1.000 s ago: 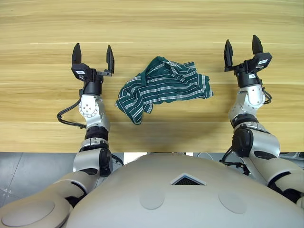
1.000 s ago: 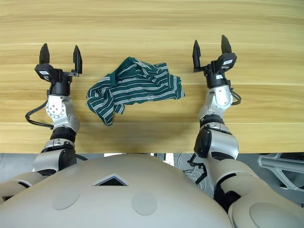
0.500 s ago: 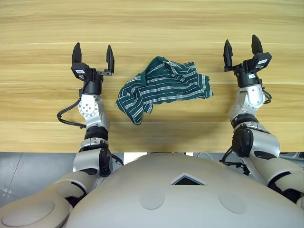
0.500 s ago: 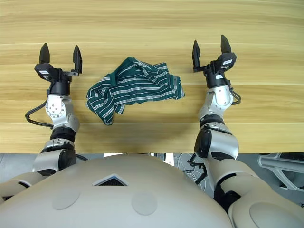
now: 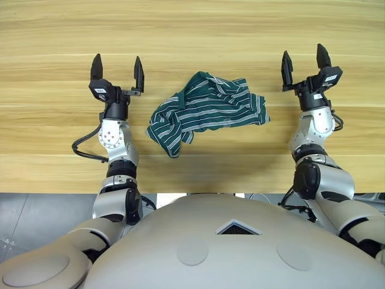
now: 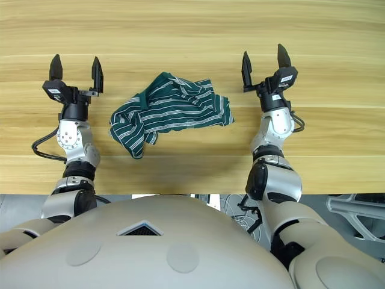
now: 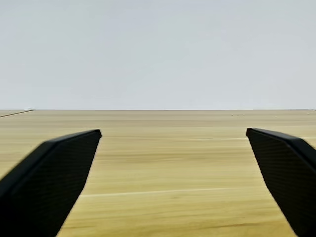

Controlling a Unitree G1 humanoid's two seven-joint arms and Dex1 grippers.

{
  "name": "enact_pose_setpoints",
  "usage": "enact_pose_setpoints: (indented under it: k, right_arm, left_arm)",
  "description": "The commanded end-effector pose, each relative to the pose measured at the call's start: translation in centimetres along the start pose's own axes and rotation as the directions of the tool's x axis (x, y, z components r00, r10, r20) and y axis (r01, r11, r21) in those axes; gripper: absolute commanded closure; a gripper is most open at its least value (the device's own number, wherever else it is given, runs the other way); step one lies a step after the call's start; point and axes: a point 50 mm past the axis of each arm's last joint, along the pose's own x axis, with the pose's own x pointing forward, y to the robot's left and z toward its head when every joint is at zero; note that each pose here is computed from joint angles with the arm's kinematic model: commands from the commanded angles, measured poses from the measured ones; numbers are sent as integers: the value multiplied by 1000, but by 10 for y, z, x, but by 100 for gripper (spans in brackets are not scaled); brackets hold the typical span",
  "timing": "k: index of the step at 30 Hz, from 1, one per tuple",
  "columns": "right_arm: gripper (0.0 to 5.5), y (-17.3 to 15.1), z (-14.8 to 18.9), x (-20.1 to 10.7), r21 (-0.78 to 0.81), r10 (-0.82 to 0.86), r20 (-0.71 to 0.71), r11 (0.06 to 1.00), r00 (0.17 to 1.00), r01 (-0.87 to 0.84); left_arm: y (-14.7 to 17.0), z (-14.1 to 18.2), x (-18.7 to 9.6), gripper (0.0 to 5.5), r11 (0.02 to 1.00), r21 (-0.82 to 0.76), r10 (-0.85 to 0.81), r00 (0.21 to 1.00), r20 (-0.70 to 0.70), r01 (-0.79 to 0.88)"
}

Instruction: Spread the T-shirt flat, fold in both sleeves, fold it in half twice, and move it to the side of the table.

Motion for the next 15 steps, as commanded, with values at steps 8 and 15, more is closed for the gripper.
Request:
enact_pose_setpoints:
  k: [8, 15]
  right_arm:
    - [70, 2, 4, 7, -8, 41, 14, 999, 999, -41]
    - [70, 2, 4, 6, -14, 57, 14, 998, 998, -57]
  left_arm:
    - [1, 1, 0, 11, 1000, -1, -14, 1000, -9, 14]
    - [1, 1, 0, 11, 1000, -1, -18, 1000, -8, 18]
